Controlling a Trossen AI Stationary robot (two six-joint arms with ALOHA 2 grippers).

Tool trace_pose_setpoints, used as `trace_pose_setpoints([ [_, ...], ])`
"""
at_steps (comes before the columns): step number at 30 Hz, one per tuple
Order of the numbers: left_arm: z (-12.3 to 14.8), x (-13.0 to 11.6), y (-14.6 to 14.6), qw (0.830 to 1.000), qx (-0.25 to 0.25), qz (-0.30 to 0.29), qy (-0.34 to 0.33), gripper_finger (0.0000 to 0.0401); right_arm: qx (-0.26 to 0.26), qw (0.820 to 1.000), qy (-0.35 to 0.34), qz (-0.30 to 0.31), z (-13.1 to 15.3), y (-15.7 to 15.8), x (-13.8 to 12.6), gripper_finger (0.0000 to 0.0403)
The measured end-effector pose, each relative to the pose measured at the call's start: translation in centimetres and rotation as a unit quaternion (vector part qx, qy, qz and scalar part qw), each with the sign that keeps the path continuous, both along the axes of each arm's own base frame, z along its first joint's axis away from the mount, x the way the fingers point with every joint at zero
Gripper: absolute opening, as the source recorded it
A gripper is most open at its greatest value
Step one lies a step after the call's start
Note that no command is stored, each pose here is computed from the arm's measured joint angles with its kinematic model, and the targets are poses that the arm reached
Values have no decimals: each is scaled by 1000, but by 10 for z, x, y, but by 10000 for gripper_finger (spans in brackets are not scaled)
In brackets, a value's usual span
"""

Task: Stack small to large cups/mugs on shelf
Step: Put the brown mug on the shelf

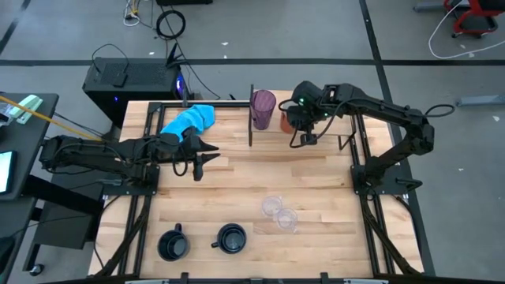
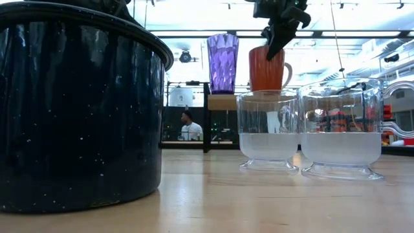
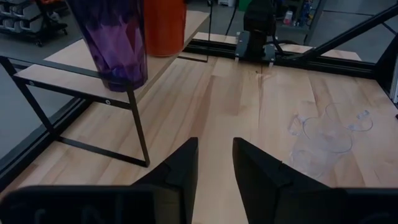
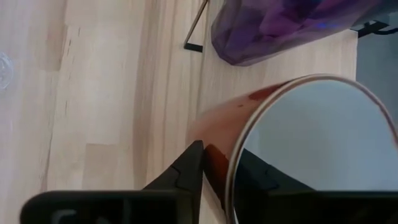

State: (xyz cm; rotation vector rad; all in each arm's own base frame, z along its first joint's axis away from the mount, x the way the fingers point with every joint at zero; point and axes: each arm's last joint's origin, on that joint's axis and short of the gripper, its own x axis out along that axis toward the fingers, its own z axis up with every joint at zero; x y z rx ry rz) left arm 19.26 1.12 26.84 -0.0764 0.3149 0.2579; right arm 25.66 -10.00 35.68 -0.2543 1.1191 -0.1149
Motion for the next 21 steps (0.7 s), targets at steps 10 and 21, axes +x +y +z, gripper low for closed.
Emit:
trace_pose_setpoints([
  [10,0,0,0,1000,0,0,0,107,-6,1000,4,-11,0,-4,-2,92],
  [21,0,0,0,1000,0,0,0,107,-32,999,14,-29,0,-5,-3,124],
])
